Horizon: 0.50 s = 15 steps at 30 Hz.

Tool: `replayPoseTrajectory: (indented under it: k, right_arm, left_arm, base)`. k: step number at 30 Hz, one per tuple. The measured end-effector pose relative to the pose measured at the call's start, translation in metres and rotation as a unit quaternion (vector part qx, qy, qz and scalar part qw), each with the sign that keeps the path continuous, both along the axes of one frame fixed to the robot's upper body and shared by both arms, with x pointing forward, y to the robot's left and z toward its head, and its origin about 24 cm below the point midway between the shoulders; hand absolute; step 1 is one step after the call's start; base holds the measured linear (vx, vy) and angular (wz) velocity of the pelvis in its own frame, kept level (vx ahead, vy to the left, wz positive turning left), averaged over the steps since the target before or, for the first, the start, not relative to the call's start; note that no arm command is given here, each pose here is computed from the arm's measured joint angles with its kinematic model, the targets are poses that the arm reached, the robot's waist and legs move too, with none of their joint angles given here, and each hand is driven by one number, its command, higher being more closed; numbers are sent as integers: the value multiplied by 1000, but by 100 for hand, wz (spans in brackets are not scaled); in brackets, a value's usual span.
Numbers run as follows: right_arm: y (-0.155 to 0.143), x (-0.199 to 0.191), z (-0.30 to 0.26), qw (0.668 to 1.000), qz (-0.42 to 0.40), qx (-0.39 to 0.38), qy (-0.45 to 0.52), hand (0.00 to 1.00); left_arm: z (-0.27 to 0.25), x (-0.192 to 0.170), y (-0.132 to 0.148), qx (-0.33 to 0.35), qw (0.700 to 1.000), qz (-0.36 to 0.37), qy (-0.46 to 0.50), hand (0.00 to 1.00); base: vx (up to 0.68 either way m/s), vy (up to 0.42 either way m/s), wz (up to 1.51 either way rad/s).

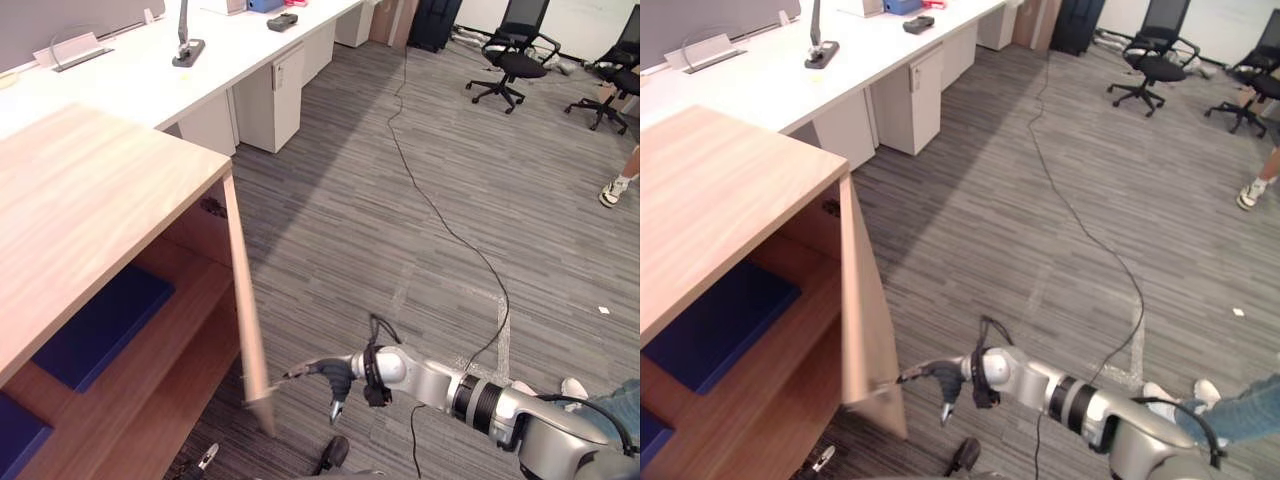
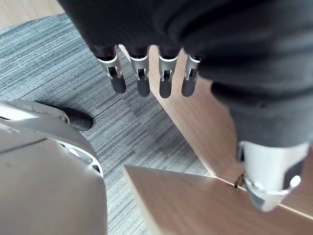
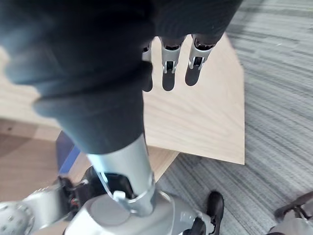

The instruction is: Walk over to the cabinet, pick up the folder, carry it to the office cabinet, place the folder inside the office cabinet, then close the office cabinet door

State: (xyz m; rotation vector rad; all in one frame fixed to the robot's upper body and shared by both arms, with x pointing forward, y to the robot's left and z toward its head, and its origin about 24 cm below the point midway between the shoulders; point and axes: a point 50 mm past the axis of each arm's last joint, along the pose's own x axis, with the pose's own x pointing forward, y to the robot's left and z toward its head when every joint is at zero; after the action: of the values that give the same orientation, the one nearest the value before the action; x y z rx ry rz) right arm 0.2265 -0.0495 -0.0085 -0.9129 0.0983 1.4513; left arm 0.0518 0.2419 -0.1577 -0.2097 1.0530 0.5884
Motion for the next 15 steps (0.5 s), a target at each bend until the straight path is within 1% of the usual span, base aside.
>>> replayPoseTrajectory:
  k: [5, 9, 12, 15]
  right_arm:
    - [-9, -2, 2, 999, 21, -23, -9, 0]
    - [-11, -7, 7, 999, 41, -23, -7, 0]
    - [-10, -11, 4, 999, 47, -26, 3, 0]
    - [-6, -7, -4, 999, 31, -31, 10, 0]
  left_arm:
    - [2, -8, 11, 11, 999, 45, 1, 0]
    - [3, -19, 22, 20, 996, 92, 8, 0]
    - [4, -19, 26, 17, 992, 126, -3, 0]
    - [3, -19, 23, 12, 991, 136, -5, 0]
  base:
    - [-76, 49, 1]
    - [-103, 27, -9]
    - [-59, -19, 17]
    - [-27, -29, 40]
